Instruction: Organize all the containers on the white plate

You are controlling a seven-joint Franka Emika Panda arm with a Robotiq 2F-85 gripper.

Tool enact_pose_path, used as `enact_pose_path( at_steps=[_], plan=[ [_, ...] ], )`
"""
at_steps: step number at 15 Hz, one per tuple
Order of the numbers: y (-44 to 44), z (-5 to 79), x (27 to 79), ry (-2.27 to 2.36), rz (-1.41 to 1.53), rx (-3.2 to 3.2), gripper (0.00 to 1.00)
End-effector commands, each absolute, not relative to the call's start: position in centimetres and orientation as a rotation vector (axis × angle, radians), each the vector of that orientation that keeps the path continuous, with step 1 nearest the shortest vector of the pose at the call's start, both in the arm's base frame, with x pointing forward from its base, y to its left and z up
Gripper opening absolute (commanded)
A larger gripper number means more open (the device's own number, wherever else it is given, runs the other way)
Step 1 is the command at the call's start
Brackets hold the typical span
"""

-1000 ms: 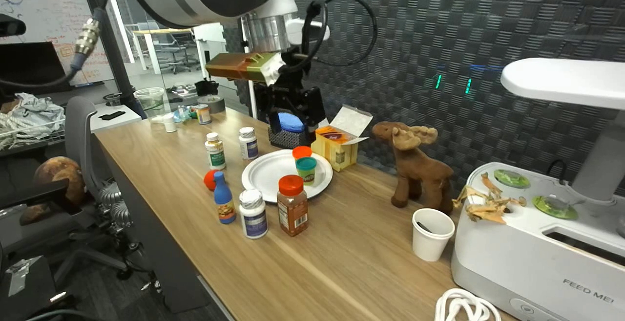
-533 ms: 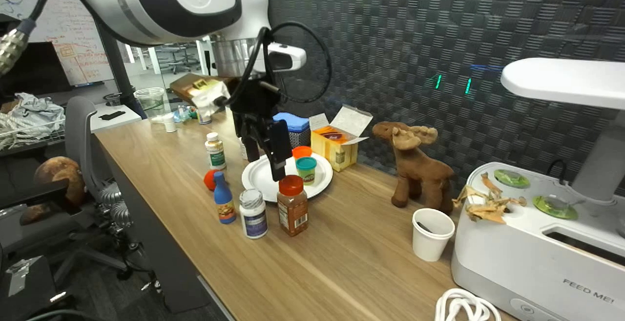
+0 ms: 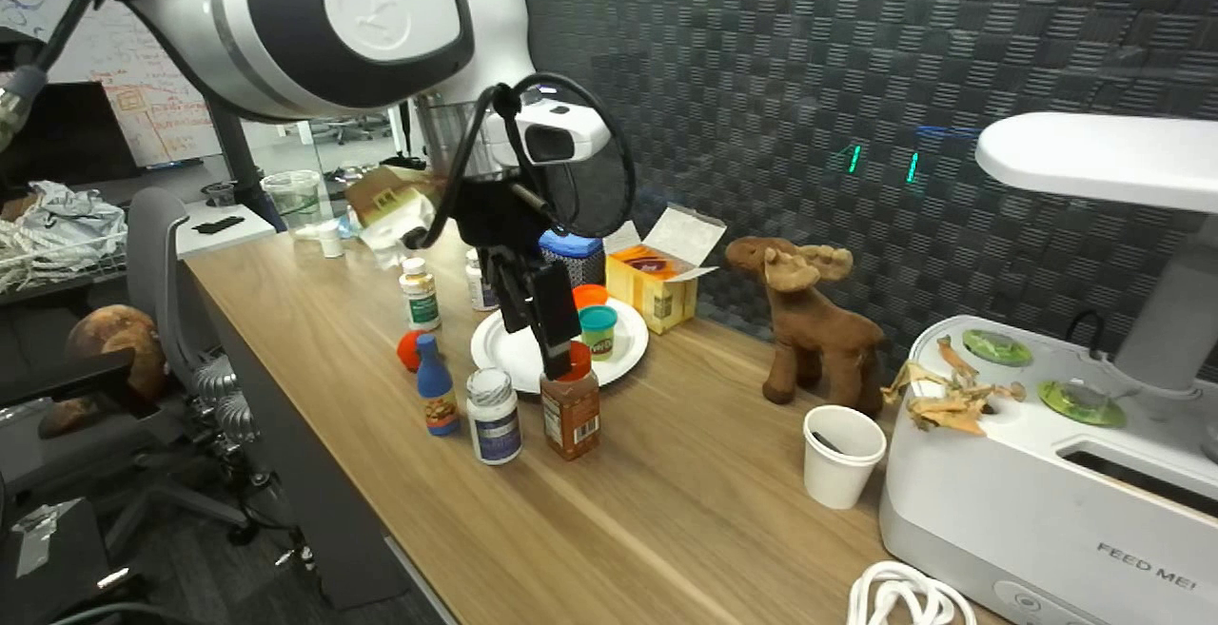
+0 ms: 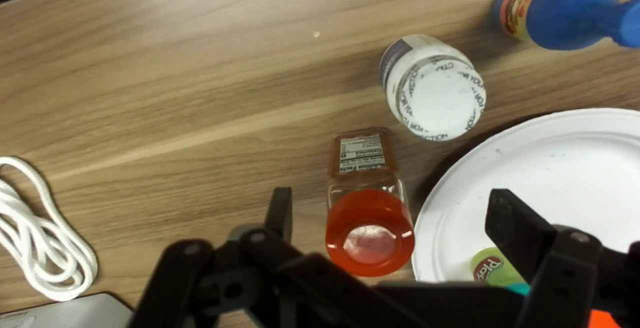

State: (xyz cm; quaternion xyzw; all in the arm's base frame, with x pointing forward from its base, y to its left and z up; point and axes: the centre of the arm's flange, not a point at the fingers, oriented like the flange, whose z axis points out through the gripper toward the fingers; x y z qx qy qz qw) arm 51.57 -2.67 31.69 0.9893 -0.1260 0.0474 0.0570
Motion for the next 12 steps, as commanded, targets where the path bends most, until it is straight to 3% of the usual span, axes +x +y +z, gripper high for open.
enact_pose_path(
  at_steps=[1, 3, 4, 6, 12],
  plan=[
    [-3.6, 32.0, 52.0, -0.445, 0.194, 2.999, 1.00],
    [-4.1, 31.8, 52.1, -0.463, 0.180, 3.002, 1.00],
    [-4.3, 31.6, 52.2, -0.470, 0.171, 3.006, 0.78],
    [-4.7, 31.1, 52.4, -0.485, 0.153, 3.011, 0.68],
    [-4.9, 30.7, 53.3, -0.510, 0.142, 3.033, 0.19]
  ],
)
